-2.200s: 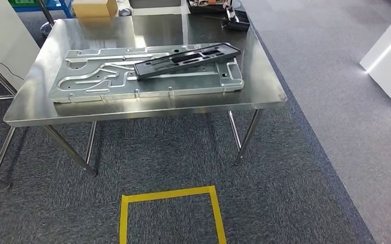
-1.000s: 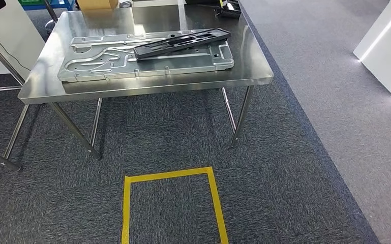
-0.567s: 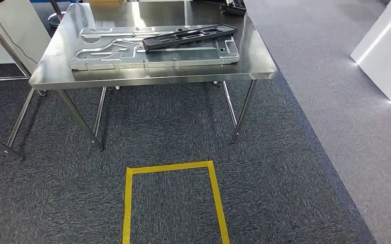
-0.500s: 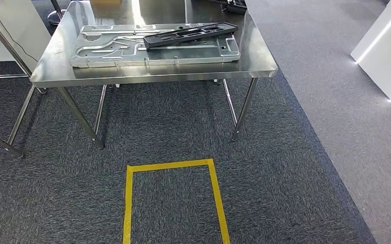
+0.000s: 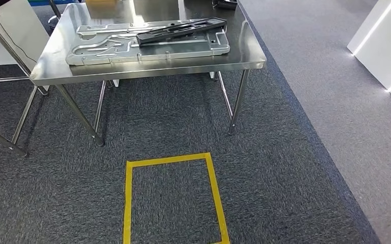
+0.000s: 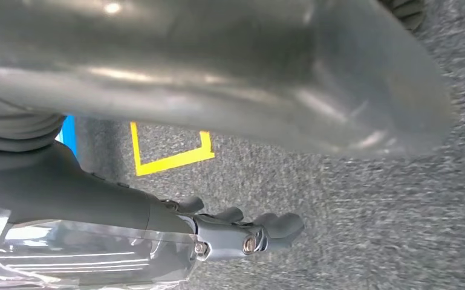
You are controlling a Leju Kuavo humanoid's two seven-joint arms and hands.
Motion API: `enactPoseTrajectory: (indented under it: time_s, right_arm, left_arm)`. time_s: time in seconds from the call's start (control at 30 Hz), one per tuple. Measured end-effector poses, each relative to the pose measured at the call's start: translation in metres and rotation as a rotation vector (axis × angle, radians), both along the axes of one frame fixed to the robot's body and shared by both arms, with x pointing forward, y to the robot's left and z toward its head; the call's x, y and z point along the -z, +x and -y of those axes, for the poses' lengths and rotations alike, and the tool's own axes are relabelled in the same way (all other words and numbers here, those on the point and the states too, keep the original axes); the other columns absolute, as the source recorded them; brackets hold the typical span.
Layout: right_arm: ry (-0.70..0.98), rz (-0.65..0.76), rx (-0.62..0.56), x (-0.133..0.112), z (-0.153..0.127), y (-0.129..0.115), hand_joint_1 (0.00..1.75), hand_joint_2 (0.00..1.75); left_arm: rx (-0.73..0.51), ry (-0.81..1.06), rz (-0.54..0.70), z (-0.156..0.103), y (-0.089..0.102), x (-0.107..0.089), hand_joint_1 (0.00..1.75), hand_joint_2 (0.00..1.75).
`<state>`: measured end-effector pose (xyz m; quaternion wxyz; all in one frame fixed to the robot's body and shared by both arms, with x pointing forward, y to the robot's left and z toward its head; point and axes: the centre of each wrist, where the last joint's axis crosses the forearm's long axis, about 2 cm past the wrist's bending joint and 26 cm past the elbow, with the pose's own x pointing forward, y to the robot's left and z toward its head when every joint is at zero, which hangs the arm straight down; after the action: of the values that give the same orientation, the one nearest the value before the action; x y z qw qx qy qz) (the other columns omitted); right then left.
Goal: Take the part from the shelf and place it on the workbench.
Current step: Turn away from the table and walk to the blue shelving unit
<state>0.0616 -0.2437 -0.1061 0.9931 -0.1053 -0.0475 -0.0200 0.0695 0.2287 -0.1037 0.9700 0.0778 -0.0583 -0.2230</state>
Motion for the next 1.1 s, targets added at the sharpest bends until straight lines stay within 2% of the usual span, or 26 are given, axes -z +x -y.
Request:
enactPoseTrajectory:
  time_s: [0.83,1.1]
  right_arm:
    - [0.002,-0.009,0.005,0.0002,-0.0003,-0.0016,0.00,0.00]
    - [0.005,-0.010,0.009,0.0002,-0.0012,-0.0024,0.00,0.00]
  left_arm:
    - [0.009,0.003,0.001,0.0002,0.0006,-0.0001,0.00,0.00]
    - [0.052,0.009,-0.026,0.0019,0.0035,-0.0007,0.00,0.00]
